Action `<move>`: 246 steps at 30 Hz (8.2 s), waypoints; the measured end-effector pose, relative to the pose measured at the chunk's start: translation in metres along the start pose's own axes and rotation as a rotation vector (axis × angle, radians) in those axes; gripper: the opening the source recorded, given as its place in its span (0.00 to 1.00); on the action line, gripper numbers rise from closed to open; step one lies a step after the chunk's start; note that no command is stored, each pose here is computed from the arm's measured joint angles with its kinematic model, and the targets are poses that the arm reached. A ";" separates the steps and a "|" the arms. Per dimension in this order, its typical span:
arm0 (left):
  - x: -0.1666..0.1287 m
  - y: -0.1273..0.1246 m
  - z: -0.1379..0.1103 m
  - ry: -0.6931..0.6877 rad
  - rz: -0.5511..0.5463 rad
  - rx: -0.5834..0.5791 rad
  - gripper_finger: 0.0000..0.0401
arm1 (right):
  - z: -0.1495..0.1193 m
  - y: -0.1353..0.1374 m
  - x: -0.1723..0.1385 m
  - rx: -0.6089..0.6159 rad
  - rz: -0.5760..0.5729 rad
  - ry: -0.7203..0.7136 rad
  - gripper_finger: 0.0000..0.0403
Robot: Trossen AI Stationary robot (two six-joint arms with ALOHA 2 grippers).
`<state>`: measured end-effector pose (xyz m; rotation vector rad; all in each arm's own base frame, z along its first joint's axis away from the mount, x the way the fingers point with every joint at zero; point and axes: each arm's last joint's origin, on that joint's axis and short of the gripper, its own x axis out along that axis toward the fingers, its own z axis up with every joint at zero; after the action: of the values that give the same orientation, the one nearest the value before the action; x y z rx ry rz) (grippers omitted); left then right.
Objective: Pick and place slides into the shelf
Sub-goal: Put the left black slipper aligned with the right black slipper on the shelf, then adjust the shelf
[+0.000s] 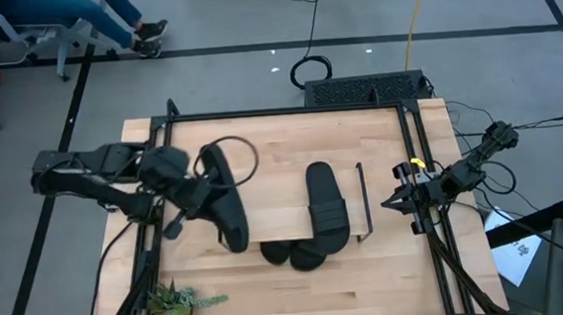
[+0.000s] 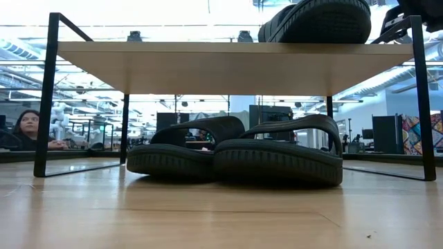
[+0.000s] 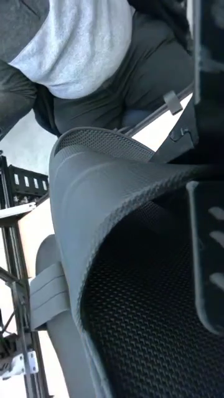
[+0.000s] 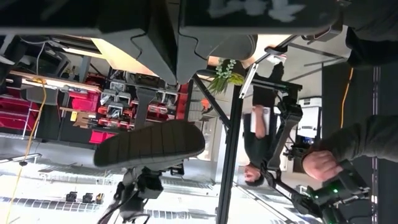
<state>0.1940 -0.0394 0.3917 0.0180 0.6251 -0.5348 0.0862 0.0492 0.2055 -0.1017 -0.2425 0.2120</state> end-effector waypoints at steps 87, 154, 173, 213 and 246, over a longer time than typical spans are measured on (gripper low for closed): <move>0.160 0.159 0.013 0.416 -0.311 -0.486 0.02 | -0.001 0.000 0.000 -0.023 0.003 0.011 0.00; 0.021 0.068 0.060 0.532 0.721 -0.423 0.05 | -0.001 0.000 0.000 0.001 0.004 0.006 0.00; 0.035 0.015 -0.075 0.727 0.907 -0.861 0.00 | -0.002 0.001 0.000 0.020 0.008 0.023 0.00; 0.118 -0.011 -0.080 0.632 0.596 -0.776 0.00 | -0.002 0.001 0.000 0.011 0.005 0.025 0.00; 0.086 -0.024 -0.082 0.495 0.941 -0.580 0.00 | 0.005 0.008 0.004 -0.047 0.209 -0.094 0.00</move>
<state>0.1958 -0.0869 0.2797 -0.1027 1.1365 0.5935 0.0872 0.0578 0.2105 -0.1643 -0.3309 0.4198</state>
